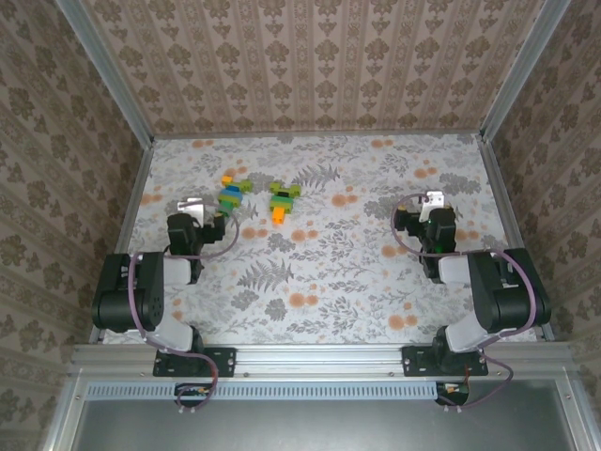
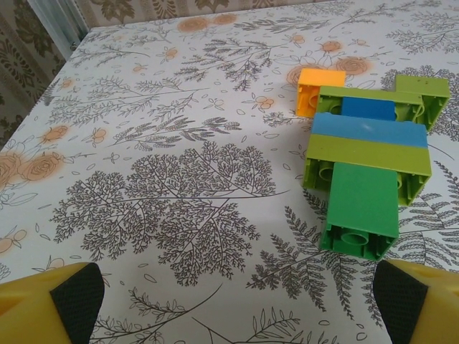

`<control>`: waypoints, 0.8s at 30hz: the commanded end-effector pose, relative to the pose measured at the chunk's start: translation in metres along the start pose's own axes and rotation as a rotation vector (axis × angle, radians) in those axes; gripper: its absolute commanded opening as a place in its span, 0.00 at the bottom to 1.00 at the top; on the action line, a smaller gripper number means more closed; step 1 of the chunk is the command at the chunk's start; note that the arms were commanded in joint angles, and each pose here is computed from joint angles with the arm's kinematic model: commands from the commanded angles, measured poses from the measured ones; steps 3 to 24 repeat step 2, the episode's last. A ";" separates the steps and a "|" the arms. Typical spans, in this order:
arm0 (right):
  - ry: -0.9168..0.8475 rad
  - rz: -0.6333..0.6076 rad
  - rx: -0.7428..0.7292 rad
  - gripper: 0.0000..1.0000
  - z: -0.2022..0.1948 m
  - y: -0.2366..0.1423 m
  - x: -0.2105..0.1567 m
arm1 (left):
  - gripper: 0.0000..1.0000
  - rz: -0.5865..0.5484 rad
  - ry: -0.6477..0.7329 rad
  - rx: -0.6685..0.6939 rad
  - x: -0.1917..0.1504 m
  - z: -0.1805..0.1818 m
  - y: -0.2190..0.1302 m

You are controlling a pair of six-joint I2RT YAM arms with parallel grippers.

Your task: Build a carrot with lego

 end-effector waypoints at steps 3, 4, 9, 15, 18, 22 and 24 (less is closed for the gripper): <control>0.025 -0.006 0.032 1.00 0.002 0.001 0.005 | 1.00 -0.054 0.019 -0.011 0.012 -0.001 0.001; 0.025 -0.006 0.032 1.00 0.002 0.001 0.005 | 1.00 -0.054 0.019 -0.011 0.012 -0.001 0.001; 0.025 -0.006 0.032 1.00 0.002 0.001 0.005 | 1.00 -0.054 0.019 -0.011 0.012 -0.001 0.001; 0.025 -0.006 0.032 1.00 0.002 0.001 0.005 | 1.00 -0.054 0.019 -0.011 0.012 -0.001 0.001; 0.025 -0.006 0.032 1.00 0.002 0.001 0.005 | 1.00 -0.054 0.019 -0.011 0.012 -0.001 0.001; 0.025 -0.006 0.032 1.00 0.002 0.001 0.005 | 1.00 -0.054 0.019 -0.011 0.012 -0.001 0.001; 0.025 -0.006 0.032 1.00 0.002 0.001 0.005 | 1.00 -0.054 0.019 -0.011 0.012 -0.001 0.001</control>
Point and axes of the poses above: each hand's point on the last joint's axis, 136 mm out from that joint toward the fingers, its own y axis out along the fingers, its own z axis along the line the jaws close on, x = y × z, the point moved 10 cm from there along -y, back along the fingers, and after that the axes turned 5 degrees about y, right-handed, at the moved point
